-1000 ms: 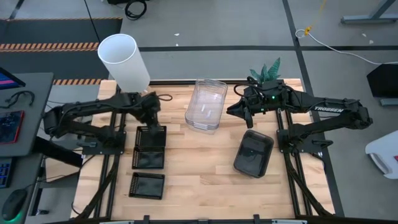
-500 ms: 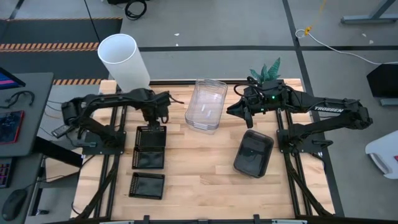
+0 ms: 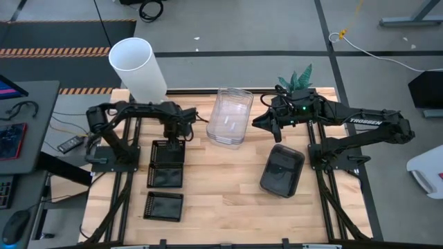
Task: Stack baskets by color
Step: Stack the top black basket on top of the middle black basket
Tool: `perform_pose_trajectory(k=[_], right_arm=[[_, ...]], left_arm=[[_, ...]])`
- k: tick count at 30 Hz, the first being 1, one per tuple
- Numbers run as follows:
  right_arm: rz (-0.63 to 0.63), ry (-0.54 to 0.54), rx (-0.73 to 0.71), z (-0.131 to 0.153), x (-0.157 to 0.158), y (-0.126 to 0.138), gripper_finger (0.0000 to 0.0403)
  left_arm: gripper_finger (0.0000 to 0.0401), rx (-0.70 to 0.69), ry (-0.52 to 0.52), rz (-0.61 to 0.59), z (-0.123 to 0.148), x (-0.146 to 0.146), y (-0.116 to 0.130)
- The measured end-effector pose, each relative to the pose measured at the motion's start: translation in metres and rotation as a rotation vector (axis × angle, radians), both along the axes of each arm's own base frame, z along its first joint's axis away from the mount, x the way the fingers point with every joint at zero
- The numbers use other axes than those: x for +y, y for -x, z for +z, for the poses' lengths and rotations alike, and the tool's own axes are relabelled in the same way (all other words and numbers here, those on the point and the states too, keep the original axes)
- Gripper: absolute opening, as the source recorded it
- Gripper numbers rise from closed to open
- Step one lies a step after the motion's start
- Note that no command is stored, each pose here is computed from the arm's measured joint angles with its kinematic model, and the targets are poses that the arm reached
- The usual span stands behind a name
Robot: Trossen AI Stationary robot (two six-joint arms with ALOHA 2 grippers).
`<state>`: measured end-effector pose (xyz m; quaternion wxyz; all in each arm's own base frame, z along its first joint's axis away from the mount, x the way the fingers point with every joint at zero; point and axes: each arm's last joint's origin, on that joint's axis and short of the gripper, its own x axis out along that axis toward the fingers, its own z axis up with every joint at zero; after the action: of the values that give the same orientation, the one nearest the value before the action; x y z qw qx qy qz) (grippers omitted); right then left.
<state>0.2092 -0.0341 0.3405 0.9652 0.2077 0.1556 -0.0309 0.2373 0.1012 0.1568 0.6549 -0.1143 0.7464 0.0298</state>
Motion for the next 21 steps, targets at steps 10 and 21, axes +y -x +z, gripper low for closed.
perform_pose_trajectory(k=[10,21], right_arm=[[0.001,0.001,0.0,0.0,0.0,0.0,0.0083],[0.006,0.006,0.0,0.0,0.0,0.0,0.0083]], left_arm=[[0.0054,0.035,-0.007,0.012,-0.006,-0.004,-0.002],[0.0005,0.073,-0.012,0.016,0.009,-0.007,0.009]])
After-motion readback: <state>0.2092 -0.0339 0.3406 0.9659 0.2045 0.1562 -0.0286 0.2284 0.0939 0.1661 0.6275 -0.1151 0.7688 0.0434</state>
